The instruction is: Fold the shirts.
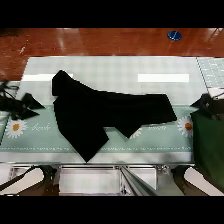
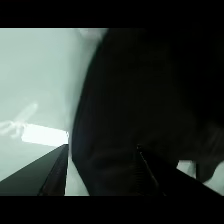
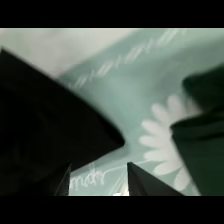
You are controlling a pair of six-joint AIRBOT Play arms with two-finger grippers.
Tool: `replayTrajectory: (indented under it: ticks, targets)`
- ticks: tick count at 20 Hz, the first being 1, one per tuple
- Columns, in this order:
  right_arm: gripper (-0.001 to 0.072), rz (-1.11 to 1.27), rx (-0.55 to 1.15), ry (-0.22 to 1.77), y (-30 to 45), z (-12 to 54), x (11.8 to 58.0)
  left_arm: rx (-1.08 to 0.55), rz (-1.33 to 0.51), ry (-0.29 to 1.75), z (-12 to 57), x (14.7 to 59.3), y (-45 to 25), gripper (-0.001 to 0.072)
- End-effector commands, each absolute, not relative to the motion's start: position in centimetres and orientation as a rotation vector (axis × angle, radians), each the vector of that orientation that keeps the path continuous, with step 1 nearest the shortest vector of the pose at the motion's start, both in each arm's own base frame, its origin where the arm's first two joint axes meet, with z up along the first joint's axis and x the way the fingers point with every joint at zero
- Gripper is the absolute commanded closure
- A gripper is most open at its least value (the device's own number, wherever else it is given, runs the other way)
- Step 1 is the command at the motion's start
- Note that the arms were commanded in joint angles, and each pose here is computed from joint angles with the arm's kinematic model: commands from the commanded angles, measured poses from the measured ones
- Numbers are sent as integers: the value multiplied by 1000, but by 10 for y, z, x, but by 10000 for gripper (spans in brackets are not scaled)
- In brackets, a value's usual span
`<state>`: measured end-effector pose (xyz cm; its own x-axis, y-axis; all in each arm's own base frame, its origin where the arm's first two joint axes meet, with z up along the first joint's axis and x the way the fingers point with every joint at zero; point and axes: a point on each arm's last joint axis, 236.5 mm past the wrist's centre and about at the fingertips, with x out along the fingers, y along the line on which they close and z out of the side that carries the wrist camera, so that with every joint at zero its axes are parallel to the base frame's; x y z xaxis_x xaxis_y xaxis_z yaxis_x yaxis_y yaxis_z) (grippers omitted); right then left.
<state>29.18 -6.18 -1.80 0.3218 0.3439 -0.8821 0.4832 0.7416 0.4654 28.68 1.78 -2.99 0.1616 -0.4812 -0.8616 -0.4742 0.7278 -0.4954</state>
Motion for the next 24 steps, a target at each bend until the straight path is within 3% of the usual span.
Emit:
replayTrajectory:
  ticks: [1, 14, 15, 17, 19, 24]
  targets:
    - [303, -26, 911, 1296, -21, -48, 257, -869, -89, 1564, -64, 247, -18, 215]
    - [303, -104, 962, 1262, -26, -63, 259, -880, 36, 1638, -115, 225, -57, 205]
    - [303, -113, 960, 1249, -28, -63, 261, -893, 25, 1619, -115, 232, -64, 234]
    - [304, -173, 884, 1250, -46, -73, 258, -866, -13, 1595, -114, 243, -67, 690]
    - [304, -278, 877, 1304, -62, -85, 242, -845, -55, 1613, -108, 244, -69, 687]
    - [304, -205, 921, 1361, -48, -98, 241, -840, -66, 1611, -105, 246, -69, 687]
